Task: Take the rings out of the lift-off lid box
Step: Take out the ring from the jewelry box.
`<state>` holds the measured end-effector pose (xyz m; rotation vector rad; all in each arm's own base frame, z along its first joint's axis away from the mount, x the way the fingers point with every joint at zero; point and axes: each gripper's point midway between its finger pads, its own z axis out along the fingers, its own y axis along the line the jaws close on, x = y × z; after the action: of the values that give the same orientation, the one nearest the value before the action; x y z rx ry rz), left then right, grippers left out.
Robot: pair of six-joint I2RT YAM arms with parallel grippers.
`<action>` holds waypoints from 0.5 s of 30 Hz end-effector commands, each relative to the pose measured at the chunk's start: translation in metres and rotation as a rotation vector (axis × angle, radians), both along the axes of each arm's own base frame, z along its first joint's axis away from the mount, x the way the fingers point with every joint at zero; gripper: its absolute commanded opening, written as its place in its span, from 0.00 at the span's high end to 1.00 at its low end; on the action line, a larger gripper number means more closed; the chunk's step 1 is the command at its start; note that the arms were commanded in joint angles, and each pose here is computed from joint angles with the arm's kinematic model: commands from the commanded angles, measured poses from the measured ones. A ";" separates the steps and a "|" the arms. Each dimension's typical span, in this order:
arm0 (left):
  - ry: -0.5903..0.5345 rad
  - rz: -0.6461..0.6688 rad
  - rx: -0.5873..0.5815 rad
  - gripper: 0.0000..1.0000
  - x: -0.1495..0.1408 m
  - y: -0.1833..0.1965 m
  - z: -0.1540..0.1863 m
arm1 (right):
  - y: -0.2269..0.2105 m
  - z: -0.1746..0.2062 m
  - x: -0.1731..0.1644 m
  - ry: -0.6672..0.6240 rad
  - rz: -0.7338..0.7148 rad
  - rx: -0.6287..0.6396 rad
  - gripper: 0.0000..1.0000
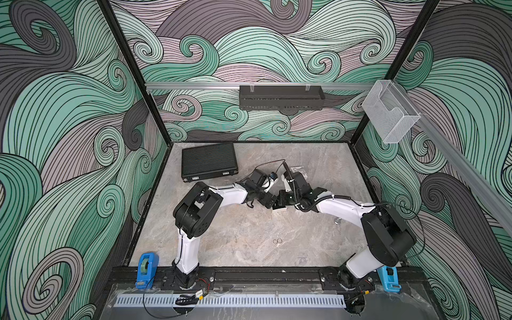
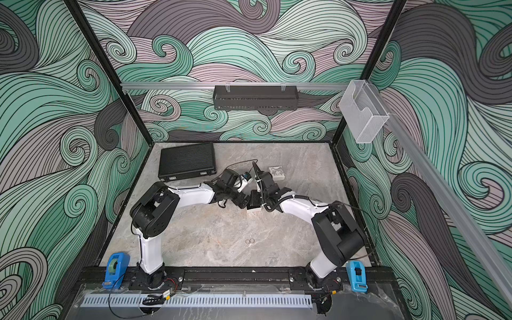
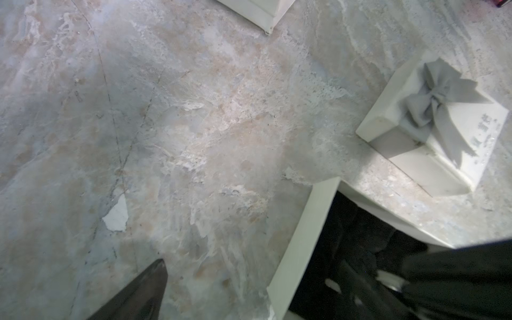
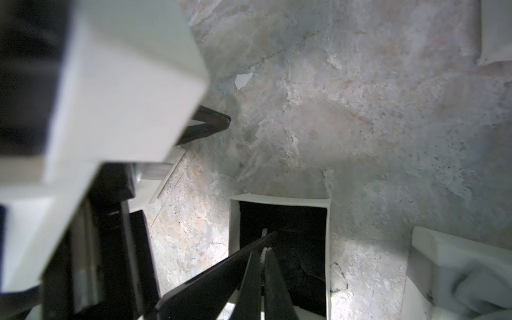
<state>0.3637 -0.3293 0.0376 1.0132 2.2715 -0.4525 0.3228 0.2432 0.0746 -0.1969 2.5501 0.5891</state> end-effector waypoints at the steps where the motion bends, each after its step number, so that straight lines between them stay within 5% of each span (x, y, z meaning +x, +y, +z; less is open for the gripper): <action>1: 0.009 -0.008 -0.006 0.03 0.002 -0.004 0.004 | 0.000 0.007 0.001 -0.015 -0.004 0.040 1.00; 7: -0.006 -0.015 -0.015 0.02 0.000 -0.003 0.017 | -0.009 0.013 -0.013 -0.006 -0.008 0.055 1.00; 15: -0.077 -0.022 -0.055 0.03 -0.014 0.009 0.066 | -0.043 0.031 -0.088 0.025 0.049 0.083 1.00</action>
<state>0.3561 -0.3236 0.0746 1.0052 2.2251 -0.4623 0.2614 0.2099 0.1089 -0.2095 2.4889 0.6984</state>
